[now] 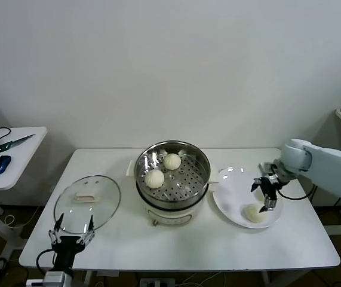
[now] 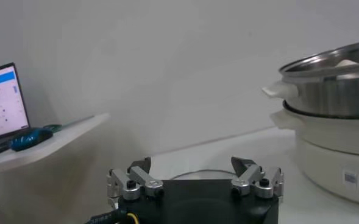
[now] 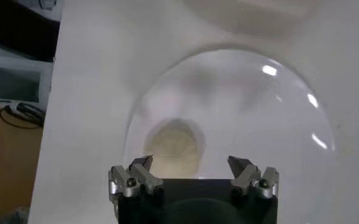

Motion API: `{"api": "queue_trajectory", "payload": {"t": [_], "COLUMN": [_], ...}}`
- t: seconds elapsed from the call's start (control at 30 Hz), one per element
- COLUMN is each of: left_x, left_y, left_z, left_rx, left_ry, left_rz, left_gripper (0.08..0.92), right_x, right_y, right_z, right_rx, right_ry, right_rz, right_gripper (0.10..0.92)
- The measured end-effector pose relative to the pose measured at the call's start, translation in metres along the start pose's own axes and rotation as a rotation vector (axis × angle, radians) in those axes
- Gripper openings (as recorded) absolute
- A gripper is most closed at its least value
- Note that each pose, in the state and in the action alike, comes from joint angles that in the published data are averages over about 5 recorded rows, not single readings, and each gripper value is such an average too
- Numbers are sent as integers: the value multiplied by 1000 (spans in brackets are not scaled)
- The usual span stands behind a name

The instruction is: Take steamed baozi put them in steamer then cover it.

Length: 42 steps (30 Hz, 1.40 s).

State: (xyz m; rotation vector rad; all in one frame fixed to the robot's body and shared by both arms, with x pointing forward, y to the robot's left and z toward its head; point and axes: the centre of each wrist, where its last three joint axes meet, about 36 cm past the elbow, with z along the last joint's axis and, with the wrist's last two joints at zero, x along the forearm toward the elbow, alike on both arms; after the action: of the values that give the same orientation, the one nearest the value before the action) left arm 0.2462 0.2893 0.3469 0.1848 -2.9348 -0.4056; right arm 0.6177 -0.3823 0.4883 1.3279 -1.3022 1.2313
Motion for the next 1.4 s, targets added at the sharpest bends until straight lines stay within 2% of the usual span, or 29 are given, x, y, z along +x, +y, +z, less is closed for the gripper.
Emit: {"api": "queue_trajectory", "payload": {"t": [0.53, 0.8, 1.4], "left_x": [4, 4, 5], "left_y": [-3, -3, -4], "left_z": [3, 4, 4], "left_rx": [-23, -26, -30], "left_ry": [7, 7, 5], "left_rz": [4, 4, 8], "left_gripper": [823, 823, 823], "right_x": [-36, -37, -18], "right_y": [-2, -2, -16], "right_z": [-5, -5, -15], "right_rx": [0, -1, 62], "right_ry": [6, 9, 21], "right_rz": [-29, -42, -40], "right_gripper": [820, 756, 701]}}
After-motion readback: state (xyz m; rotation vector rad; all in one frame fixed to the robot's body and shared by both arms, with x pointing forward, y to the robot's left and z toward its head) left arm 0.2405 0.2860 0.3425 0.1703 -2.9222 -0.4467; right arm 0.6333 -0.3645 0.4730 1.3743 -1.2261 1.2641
